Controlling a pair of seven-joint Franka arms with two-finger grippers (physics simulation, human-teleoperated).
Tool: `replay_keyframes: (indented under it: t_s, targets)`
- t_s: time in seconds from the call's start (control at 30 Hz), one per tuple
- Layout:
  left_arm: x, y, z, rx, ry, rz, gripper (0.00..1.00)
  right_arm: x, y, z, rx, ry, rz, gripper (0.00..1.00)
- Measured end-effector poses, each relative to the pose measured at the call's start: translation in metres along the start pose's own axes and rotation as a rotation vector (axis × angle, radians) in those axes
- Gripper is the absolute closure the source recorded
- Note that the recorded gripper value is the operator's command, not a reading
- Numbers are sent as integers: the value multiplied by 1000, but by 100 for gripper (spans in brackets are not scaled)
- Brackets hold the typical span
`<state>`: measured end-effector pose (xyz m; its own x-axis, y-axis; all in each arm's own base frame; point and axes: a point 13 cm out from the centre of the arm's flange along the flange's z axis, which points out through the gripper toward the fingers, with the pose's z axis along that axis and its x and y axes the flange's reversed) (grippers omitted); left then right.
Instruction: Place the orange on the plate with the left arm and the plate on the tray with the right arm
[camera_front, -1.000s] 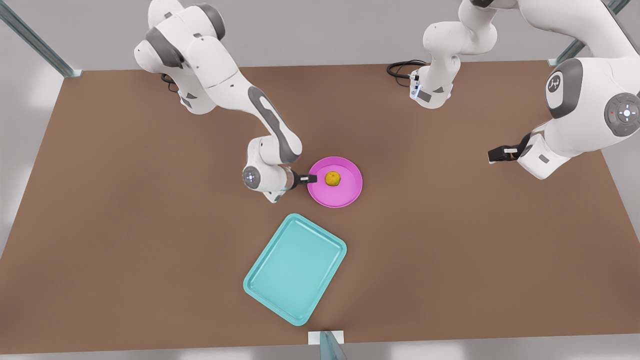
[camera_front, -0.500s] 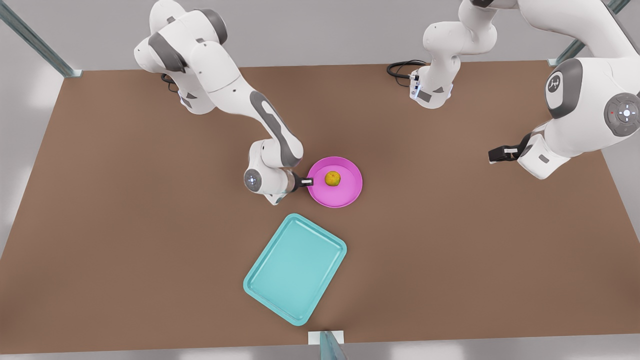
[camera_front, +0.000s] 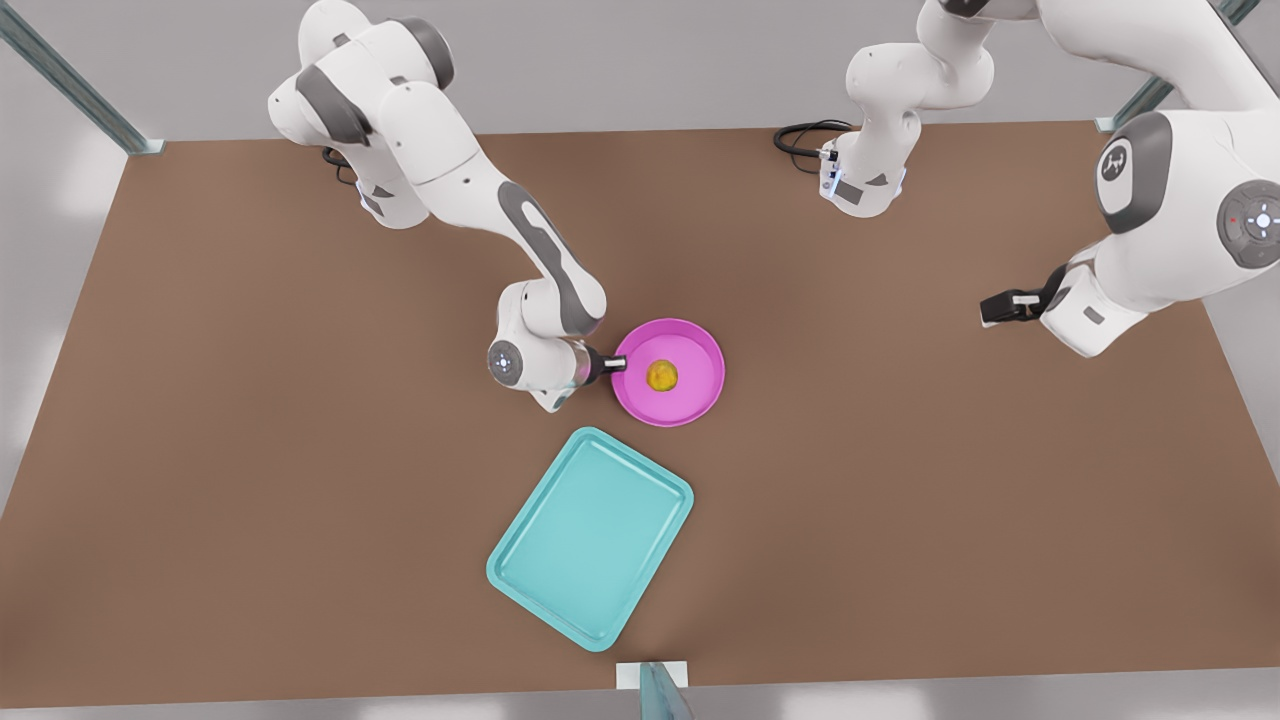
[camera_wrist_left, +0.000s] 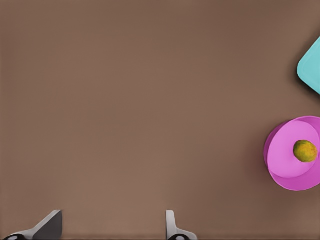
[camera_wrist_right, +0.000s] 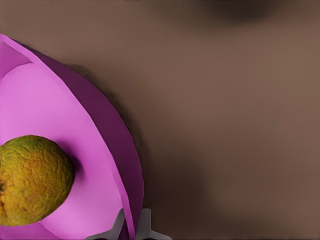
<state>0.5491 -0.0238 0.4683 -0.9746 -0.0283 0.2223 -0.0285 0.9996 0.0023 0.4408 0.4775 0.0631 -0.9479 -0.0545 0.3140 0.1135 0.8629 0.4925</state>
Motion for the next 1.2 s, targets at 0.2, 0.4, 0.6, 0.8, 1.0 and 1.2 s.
replay_keyframes:
  t_s: [0.2,0.4,0.6,0.8,1.0,1.2]
  targets:
    - [8,0,-15,2,2,3,0,-25,38,-53,-79,-41,-34,79]
    - [11,-1,-15,1,16,4,0,-144,61,-131,-191,-176,-62,79]
    - [10,-2,-11,2,29,4,0,-232,-11,-208,-206,-272,-32,79]
    - [9,-8,-15,8,21,16,0,-232,-45,-226,-147,-232,-58,79]
    - [8,-11,-12,12,31,19,0,-224,-54,-215,-99,-189,-71,0]
    - [9,-11,-13,13,30,18,0,-222,-55,-217,-85,-179,-65,0]
